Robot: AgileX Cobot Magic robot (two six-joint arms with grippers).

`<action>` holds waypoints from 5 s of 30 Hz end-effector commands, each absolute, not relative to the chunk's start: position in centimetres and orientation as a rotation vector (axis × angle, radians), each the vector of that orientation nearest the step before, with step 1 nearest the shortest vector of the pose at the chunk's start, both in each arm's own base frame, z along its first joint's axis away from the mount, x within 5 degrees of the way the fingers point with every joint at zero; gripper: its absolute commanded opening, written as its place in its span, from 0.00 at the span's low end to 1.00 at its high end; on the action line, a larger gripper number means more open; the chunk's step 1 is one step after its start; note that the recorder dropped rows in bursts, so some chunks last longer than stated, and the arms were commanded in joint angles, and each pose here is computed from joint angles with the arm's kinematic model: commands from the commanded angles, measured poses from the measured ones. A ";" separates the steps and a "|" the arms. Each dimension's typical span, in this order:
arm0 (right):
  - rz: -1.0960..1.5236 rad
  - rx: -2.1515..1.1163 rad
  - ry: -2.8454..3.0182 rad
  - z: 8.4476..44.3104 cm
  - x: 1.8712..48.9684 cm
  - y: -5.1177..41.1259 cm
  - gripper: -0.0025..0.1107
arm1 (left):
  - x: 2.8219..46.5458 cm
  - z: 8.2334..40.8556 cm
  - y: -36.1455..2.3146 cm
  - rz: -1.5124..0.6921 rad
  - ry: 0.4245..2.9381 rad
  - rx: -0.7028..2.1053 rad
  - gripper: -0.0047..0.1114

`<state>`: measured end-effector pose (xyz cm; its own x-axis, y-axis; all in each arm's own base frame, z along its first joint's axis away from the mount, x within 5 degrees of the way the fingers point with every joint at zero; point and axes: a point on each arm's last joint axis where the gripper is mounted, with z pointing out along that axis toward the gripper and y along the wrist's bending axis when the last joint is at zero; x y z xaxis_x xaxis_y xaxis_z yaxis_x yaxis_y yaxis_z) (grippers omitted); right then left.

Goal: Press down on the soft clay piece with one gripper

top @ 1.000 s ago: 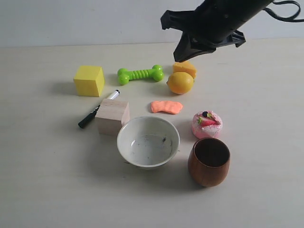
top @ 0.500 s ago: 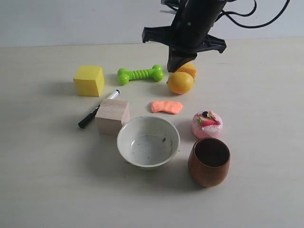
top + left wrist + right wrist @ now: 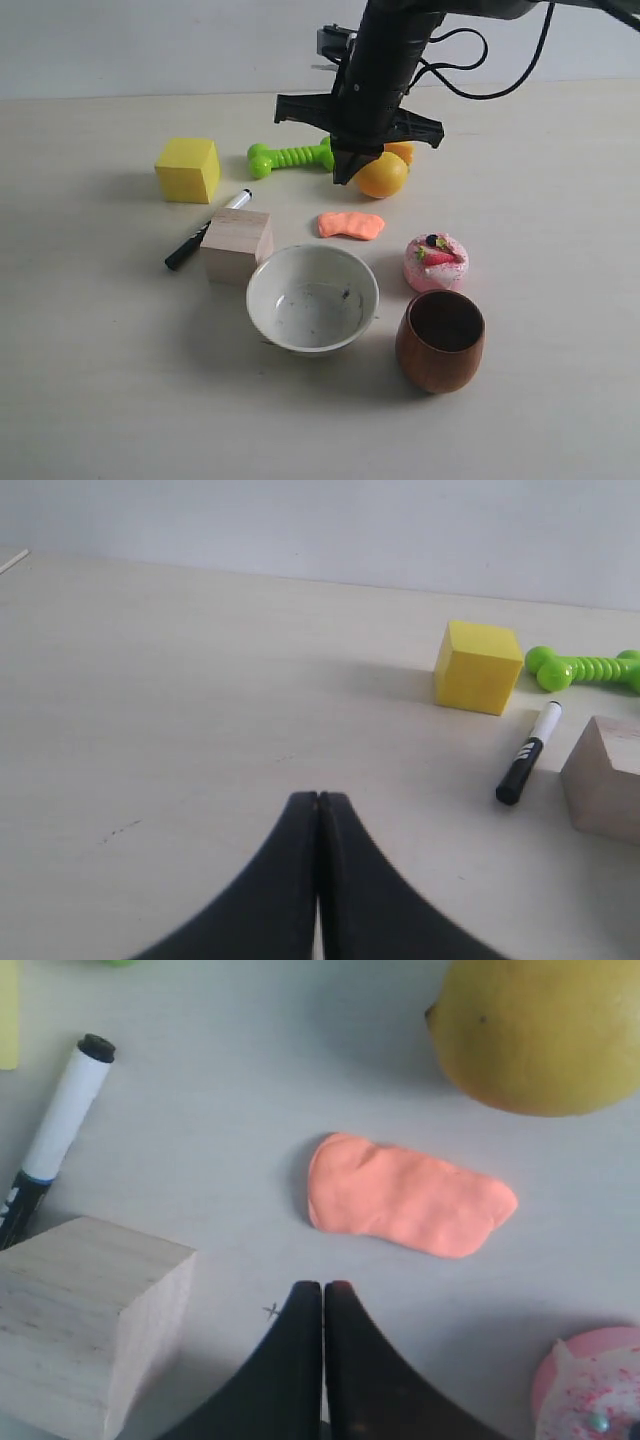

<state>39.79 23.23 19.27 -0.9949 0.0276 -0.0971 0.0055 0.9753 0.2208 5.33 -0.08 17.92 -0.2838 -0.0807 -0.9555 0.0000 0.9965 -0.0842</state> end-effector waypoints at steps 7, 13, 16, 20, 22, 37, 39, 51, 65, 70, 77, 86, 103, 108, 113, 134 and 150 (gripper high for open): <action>0.137 0.131 3.101 16.1 41.3 24.4 0.05 | 5.3 18.1 -0.1 -0.090 1.844 -0.055 0.04; 0.043 0.136 3.094 14.9 41.6 24.0 0.05 | 5.3 18.1 -0.1 -0.090 1.844 -0.055 0.04; 0.042 0.136 3.096 14.9 41.6 24.0 0.05 | 5.3 18.1 -0.1 -0.090 1.844 -0.055 0.04; -0.017 0.084 3.078 14.7 41.3 24.4 0.05 | 5.3 18.1 -0.1 -0.090 1.844 -0.055 0.04; -0.020 0.077 3.077 14.7 41.2 24.5 0.05 | 5.3 18.1 -0.1 -0.090 1.844 -0.055 0.04; -0.017 0.061 3.069 14.4 41.3 24.6 0.05 | 5.3 18.1 -0.1 -0.090 1.844 -0.055 0.04; -0.014 0.063 3.074 14.2 41.3 24.6 0.05 | 5.3 18.1 -0.1 -0.090 1.844 -0.055 0.04; 0.045 0.075 3.137 11.5 41.2 25.3 0.05 | 5.3 18.1 -0.1 -0.090 1.844 -0.055 0.04; -0.008 -0.078 3.173 9.1 41.2 25.1 0.05 | 5.3 18.1 -0.1 -0.090 1.844 -0.055 0.04; -0.031 -0.085 3.189 8.0 41.2 25.1 0.05 | 5.3 18.1 -0.1 -0.090 1.844 -0.055 0.04; -0.035 -0.085 3.193 7.7 41.2 25.1 0.05 | 5.3 18.1 -0.1 -0.090 1.844 -0.055 0.04; -0.030 -0.085 3.187 7.7 41.2 25.1 0.05 | 5.3 18.1 -0.1 -0.090 1.844 -0.055 0.04; 0.049 -0.068 3.140 7.7 41.6 25.6 0.30 | 5.3 18.1 -0.1 -0.090 1.844 -0.055 0.04; 0.051 -0.069 3.134 7.7 41.7 25.6 0.35 | 5.3 18.1 -0.1 -0.090 1.844 -0.055 0.04; 0.057 -0.069 3.126 7.7 41.8 25.6 0.35 | 5.3 18.1 -0.1 -0.090 1.844 -0.055 0.04; 0.127 -0.072 3.035 11.4 43.0 26.3 0.33 | 5.3 18.1 -0.1 -0.090 1.844 -0.055 0.04; 0.085 -0.103 3.085 12.0 42.7 26.1 0.08 | 5.3 18.1 -0.1 -0.090 1.844 -0.055 0.04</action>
